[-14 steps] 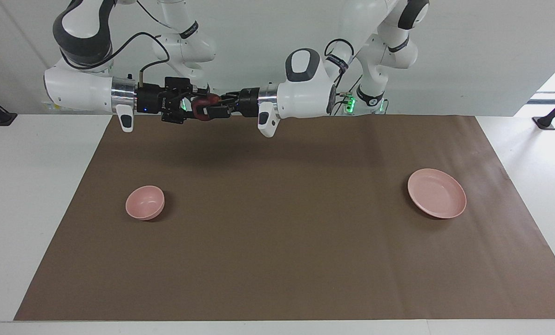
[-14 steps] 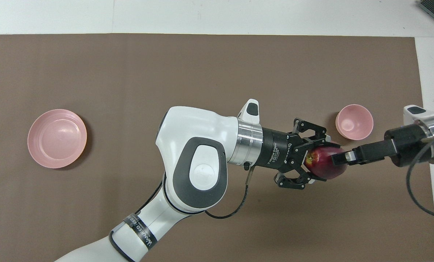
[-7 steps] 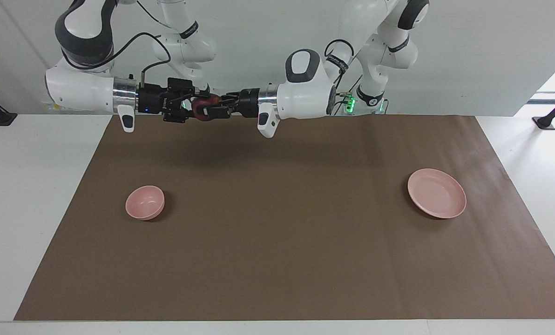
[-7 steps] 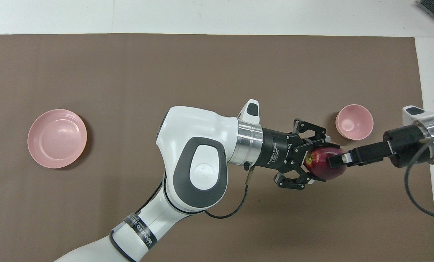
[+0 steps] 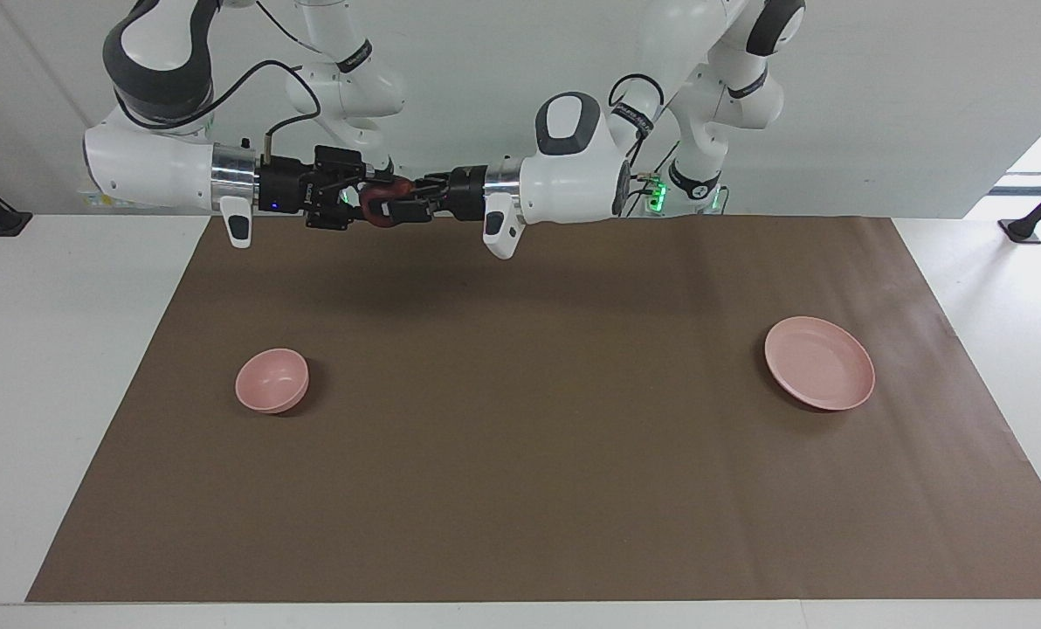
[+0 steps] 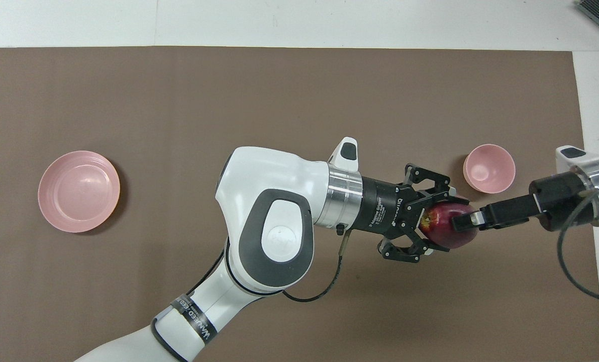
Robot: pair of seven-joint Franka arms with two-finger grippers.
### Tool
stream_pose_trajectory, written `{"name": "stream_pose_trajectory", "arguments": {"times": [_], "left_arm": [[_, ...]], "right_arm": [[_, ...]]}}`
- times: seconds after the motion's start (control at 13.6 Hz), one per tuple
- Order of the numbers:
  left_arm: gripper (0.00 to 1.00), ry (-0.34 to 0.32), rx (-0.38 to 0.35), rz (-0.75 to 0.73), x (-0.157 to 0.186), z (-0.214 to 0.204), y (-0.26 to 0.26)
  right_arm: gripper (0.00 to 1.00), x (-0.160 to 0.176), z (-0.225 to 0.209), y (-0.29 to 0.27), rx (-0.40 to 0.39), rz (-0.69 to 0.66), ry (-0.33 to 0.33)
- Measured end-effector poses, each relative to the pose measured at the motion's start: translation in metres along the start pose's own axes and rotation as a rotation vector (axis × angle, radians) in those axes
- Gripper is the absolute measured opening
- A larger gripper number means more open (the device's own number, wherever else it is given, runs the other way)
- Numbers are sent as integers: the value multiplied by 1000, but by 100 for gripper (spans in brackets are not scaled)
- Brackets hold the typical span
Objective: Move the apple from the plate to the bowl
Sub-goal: 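Close the right gripper on the apple held by the left gripper, then open the left gripper and withdraw it while the right gripper holds apple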
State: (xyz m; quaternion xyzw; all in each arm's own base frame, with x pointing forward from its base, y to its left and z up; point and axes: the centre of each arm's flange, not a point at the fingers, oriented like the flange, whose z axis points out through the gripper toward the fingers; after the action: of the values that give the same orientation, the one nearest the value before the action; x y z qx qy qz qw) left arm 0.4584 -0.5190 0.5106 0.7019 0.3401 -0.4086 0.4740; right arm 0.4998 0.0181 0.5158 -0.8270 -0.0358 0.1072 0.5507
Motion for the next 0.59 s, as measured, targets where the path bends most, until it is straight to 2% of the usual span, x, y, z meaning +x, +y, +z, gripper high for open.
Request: {"name": "stream_pose_trajectory", "arguments": {"times": [0.07, 0.15, 0.59], "left_arm": [[93, -3, 0, 3, -2, 1, 0], [100, -4, -1, 5, -3, 1, 1], [100, 11, 18, 8, 9, -14, 4]], "right_arm": [[85, 1, 4, -1, -2, 3, -9], [85, 2, 8, -2, -5, 4, -17], [85, 5, 7, -1, -31, 5, -17]]}}
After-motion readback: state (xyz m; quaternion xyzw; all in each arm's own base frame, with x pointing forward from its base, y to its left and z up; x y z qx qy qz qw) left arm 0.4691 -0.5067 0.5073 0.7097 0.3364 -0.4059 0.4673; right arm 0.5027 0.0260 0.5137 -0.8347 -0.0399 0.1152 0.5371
